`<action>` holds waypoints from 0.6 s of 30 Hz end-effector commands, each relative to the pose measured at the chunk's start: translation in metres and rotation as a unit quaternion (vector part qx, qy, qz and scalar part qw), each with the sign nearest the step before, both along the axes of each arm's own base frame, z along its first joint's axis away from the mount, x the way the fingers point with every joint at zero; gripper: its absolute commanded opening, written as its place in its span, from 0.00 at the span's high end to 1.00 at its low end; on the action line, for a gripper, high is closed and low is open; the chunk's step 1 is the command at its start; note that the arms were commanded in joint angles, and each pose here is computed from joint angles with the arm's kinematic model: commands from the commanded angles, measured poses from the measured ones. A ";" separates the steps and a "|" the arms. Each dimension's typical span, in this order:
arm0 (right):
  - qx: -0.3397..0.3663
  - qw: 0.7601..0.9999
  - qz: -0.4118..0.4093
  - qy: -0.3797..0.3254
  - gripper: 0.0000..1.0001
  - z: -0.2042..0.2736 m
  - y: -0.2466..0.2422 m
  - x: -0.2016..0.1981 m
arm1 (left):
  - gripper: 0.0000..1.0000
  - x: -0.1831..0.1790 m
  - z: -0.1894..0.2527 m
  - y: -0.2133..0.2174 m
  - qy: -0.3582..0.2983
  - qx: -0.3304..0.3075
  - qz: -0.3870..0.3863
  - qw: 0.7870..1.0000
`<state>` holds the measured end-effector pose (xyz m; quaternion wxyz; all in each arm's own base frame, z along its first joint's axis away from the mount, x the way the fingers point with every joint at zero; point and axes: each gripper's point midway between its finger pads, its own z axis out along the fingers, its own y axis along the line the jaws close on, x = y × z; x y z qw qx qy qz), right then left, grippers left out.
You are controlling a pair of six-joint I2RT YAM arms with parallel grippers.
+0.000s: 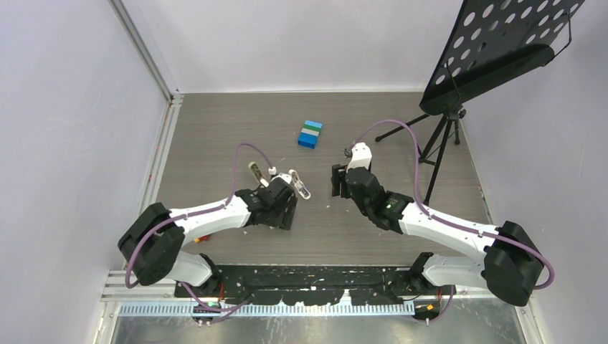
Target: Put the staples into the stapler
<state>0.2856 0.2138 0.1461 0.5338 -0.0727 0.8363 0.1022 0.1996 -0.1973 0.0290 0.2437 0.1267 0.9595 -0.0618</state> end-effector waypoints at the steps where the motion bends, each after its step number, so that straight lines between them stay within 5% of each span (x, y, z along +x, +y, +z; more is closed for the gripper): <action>1: 0.026 0.999 -0.005 -0.021 0.34 0.023 0.007 0.009 | 0.26 0.010 0.012 -0.022 -0.020 -0.018 -0.073 0.997; 18: 0.028 0.999 0.006 -0.014 0.34 0.020 0.012 0.007 | 0.40 -0.007 0.004 -0.035 0.024 -0.034 -0.117 0.992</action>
